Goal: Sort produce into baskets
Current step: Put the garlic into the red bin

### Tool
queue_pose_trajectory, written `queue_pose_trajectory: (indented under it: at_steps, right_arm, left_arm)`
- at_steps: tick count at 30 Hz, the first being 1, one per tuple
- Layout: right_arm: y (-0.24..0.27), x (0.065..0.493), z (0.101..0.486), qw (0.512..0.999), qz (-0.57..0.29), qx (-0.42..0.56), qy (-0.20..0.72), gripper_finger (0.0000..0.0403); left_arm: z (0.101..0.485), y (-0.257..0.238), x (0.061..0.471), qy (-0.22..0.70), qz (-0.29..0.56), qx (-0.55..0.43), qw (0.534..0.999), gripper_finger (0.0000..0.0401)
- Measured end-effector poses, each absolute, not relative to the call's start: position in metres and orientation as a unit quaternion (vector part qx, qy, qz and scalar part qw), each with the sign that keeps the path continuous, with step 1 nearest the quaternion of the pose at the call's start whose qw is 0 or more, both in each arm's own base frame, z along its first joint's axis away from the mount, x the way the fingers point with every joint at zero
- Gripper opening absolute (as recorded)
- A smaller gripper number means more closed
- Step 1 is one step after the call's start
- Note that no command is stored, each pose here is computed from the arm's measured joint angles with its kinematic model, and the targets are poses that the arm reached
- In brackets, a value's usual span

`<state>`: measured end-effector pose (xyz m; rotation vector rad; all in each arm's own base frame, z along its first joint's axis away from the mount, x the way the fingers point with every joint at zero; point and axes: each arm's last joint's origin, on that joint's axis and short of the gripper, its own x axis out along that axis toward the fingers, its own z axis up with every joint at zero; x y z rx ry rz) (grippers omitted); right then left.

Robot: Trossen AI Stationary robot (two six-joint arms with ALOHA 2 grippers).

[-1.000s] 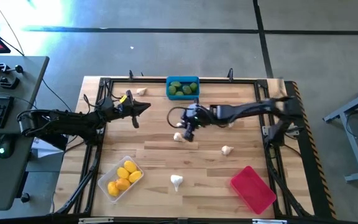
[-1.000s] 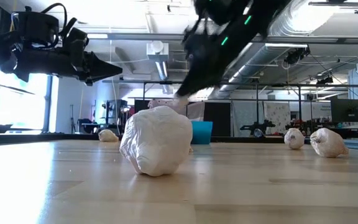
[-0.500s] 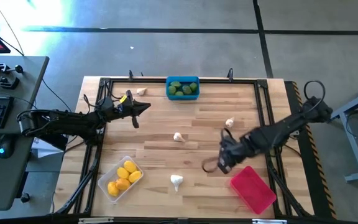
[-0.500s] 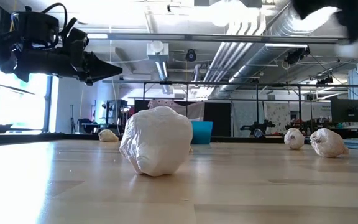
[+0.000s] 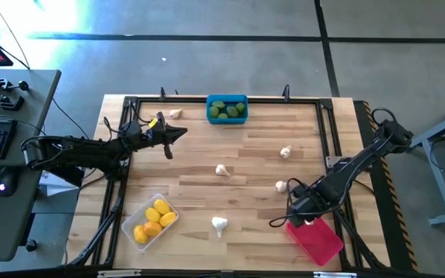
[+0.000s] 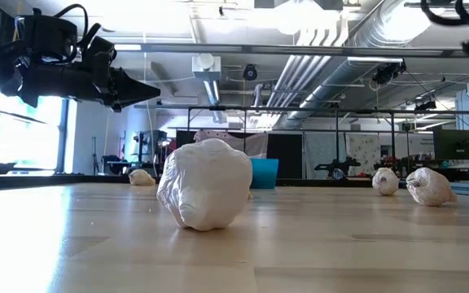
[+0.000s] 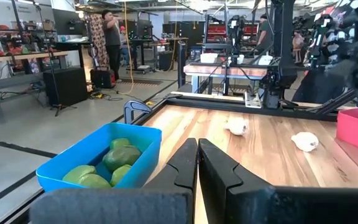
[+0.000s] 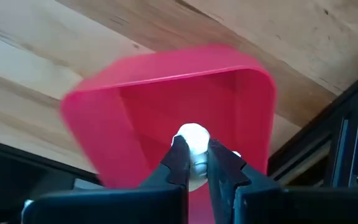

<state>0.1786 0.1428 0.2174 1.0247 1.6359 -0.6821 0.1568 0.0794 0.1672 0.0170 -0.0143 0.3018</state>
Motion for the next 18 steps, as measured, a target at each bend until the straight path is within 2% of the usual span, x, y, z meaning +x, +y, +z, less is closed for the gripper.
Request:
queue_pose_trajectory:
  at_steps: [12, 18]
  right_arm:
    - [0.140, 0.172, 0.185, 0.506, -0.256, 0.435, 0.700, 0.0021]
    - [0.140, 0.172, 0.185, 0.508, -0.253, 0.427, 0.704, 0.0073]
  left_arm:
    - [0.167, 0.079, 0.157, -0.007, 0.151, 0.008, 0.989, 0.0000]
    - [0.167, 0.079, 0.157, -0.007, 0.151, 0.009, 0.989, 0.0000]
